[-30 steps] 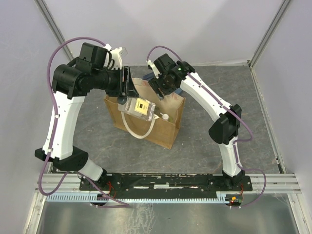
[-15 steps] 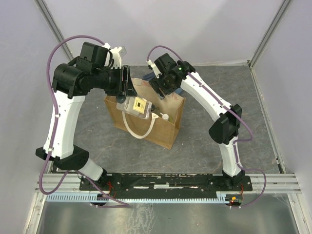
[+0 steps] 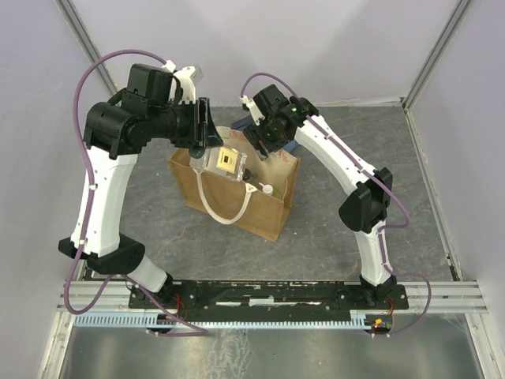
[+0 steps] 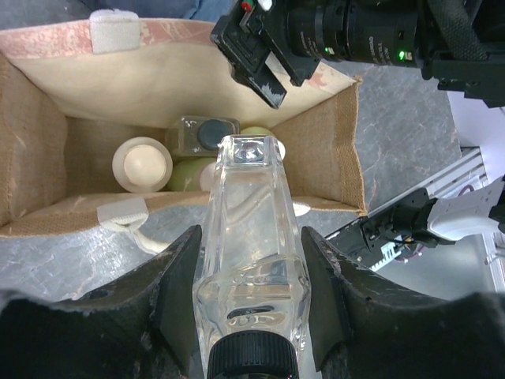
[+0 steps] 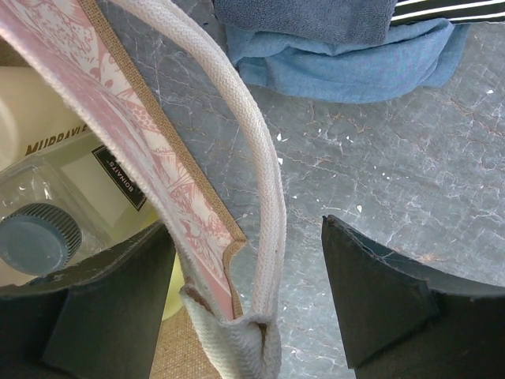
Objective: Place the personal care products into the canvas bag
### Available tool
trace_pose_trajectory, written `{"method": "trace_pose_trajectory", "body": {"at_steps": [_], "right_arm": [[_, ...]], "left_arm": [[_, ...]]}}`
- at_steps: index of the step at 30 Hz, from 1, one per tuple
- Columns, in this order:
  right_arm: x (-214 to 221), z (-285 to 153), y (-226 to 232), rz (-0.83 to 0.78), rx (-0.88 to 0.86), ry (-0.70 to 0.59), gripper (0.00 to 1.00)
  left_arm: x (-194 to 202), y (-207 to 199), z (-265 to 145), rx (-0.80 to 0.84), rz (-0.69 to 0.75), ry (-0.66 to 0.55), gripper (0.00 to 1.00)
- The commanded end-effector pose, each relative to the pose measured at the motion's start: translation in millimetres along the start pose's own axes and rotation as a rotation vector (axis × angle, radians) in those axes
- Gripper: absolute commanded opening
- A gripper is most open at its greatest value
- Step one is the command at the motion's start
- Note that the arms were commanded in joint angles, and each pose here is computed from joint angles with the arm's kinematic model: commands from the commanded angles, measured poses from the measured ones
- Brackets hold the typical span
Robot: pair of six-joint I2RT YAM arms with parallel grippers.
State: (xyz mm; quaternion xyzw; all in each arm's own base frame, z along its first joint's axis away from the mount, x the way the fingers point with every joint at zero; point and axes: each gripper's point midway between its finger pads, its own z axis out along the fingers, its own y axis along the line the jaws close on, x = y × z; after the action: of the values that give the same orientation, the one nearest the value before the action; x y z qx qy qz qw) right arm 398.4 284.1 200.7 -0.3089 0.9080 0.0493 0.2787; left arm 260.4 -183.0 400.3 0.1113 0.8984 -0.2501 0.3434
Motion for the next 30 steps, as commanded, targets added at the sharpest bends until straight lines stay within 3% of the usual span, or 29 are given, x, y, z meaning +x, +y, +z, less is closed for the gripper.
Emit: {"method": "trace_pose_trajectory", "body": {"at_steps": [1,20,30], "right_arm": [[-7.0,1.2,-6.4,0.0,0.006,-0.021,0.81],[-4.6,1.7,-12.9,0.0,0.017,-0.019,0.81],[-5.0,4.9,-13.8,0.009,0.008,-0.016,0.81]], "left_arm": [[-59.0,-26.4,-24.6,0.093,0.037,-0.273,0.03],[-68.3,10.8,-0.7,-0.088,0.068,-0.269,0.03],[-88.7,-31.4,-35.1,0.112,0.066,-0.387,0.03]]}}
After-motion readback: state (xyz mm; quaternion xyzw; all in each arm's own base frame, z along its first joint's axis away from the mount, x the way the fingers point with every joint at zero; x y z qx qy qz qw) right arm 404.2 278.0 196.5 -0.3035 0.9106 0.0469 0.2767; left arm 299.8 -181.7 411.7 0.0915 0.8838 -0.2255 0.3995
